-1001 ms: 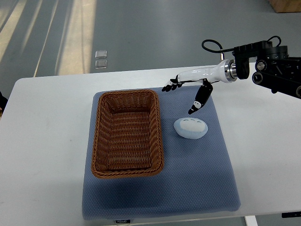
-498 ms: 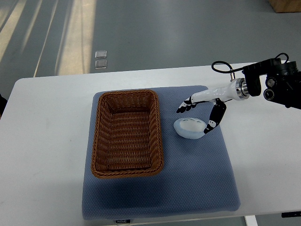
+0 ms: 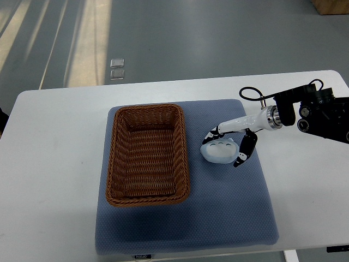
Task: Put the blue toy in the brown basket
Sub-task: 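Close the right hand's fingers around the white-blue plush toy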
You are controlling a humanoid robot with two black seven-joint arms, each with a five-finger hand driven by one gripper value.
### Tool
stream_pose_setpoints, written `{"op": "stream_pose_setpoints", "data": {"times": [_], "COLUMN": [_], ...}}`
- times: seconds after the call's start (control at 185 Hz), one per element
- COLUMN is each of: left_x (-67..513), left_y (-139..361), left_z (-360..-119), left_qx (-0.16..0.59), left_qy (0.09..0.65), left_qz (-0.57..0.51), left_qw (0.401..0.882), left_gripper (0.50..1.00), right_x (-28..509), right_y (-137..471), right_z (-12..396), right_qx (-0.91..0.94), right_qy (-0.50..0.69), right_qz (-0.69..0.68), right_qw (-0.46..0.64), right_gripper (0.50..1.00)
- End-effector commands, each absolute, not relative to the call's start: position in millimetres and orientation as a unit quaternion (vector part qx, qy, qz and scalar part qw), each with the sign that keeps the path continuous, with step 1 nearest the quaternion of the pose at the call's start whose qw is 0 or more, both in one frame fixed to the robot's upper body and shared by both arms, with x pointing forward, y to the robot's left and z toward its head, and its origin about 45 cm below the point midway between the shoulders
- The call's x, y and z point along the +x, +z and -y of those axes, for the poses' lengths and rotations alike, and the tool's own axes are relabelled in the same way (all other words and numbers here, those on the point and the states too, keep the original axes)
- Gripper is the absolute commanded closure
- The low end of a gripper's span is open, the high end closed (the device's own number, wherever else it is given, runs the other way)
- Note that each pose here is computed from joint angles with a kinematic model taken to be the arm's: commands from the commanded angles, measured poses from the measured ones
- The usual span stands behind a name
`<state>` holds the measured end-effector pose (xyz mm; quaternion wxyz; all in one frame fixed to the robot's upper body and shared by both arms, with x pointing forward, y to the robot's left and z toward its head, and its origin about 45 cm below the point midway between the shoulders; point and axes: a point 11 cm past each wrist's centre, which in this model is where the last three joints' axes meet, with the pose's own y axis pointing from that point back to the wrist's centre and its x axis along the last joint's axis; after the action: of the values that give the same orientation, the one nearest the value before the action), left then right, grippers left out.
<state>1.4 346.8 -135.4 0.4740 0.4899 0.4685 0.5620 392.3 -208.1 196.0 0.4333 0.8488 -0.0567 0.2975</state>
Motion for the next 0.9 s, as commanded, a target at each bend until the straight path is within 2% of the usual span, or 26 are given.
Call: {"op": "stream_pose_setpoints", "data": {"times": [0.0,0.119,0.178,0.243,0.254,0.281,0.308,0.341,0.682,0.892], "left_x": [1.5,1.5,1.5,1.5,1.4,1.5,1.5,1.5,1.5,1.5], "left_y": [-135.4,-135.4,-135.4,-135.4,-135.4,-135.4,-135.4,-135.4,-135.4,-135.4], "left_z": [-346.8,-346.8,-346.8,-346.8,-346.8,-346.8,-346.8,-346.8,-346.8,-346.8], "left_qx": [0.49,0.49,0.49,0.49,0.49,0.49,0.49,0.49,0.49,0.49], "left_qy": [0.562,0.562,0.562,0.562,0.562,0.562,0.562,0.562,0.562,0.562], "left_qz": [-0.468,-0.468,-0.468,-0.468,-0.468,-0.468,-0.468,-0.468,-0.468,-0.468], "left_qw": [0.474,0.474,0.474,0.474,0.474,0.474,0.474,0.474,0.474,0.474], "left_gripper": [0.5,0.5,0.5,0.5,0.5,0.5,0.5,0.5,0.5,0.5], "right_x": [395.3,396.9,397.6,397.5,397.4,397.2,397.1,397.1,400.1,415.1], "right_y": [193.8,195.1,196.4,196.2,196.2,196.1,196.0,196.0,201.8,226.6], "right_z": [206.2,205.8,205.3,205.5,205.4,204.7,204.7,204.7,204.8,205.2], "right_qx": [0.845,0.844,0.843,0.842,0.842,0.842,0.843,0.843,0.842,0.835], "right_qy": [0.306,0.31,0.312,0.313,0.314,0.314,0.313,0.313,0.317,0.337], "right_qz": [0.06,0.061,0.062,0.06,0.059,0.059,0.058,0.058,0.062,0.08], "right_qw": [0.434,0.434,0.434,0.435,0.434,0.434,0.434,0.434,0.431,0.427], "right_gripper": [0.666,0.718,0.758,0.842,0.875,0.912,0.969,1.0,1.0,1.0]}}
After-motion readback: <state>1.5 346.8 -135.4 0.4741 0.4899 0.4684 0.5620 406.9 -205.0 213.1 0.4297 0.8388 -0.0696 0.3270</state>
